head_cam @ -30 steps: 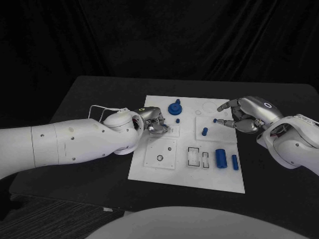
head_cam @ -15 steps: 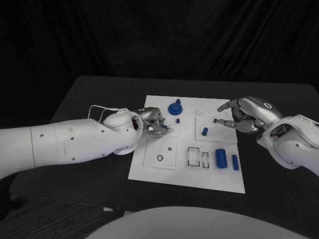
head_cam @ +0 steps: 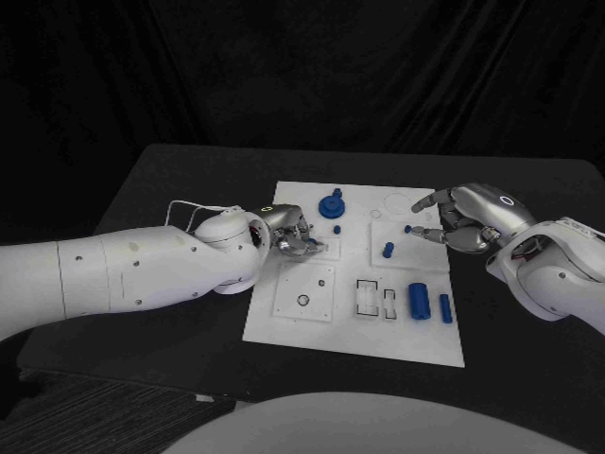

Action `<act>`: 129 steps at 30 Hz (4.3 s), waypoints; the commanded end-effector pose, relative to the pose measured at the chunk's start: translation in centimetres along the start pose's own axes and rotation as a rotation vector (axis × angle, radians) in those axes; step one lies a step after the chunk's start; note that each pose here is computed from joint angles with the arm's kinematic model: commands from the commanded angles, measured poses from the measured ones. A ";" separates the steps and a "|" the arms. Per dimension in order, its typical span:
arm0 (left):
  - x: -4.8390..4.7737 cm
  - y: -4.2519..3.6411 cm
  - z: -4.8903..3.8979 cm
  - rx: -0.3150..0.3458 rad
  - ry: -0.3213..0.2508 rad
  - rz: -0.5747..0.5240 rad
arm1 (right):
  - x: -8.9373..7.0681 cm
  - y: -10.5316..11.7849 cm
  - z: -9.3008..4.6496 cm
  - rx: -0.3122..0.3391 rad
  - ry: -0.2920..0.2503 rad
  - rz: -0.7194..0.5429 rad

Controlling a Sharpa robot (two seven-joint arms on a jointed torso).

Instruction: Assemble the parts on the task board

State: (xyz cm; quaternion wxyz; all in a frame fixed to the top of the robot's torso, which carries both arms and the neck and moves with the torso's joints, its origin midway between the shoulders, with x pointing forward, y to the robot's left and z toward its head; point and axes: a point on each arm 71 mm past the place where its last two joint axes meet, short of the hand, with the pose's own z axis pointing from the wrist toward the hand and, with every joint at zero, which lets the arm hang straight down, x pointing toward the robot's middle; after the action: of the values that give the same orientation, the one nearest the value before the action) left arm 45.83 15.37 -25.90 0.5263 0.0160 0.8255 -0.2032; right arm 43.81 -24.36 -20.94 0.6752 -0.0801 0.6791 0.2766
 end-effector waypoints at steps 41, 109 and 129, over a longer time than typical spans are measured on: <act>0.46 0.14 0.35 -0.005 0.042 0.018 | 0.2 -0.1 0.0 0.017 0.005 0.000; -11.69 2.88 4.71 -0.164 0.217 -0.022 | -0.4 -0.2 -0.6 0.009 -0.031 0.017; -9.46 3.35 5.73 -0.179 0.256 -0.026 | -0.2 -0.2 -0.4 0.008 -0.022 0.016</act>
State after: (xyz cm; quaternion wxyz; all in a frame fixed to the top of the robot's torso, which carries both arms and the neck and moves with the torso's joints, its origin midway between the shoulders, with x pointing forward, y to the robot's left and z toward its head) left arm 55.90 18.49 -20.63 0.4204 -0.0249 0.8982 -0.1265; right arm 43.60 -24.71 -20.82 0.6804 -0.0685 0.6736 0.2804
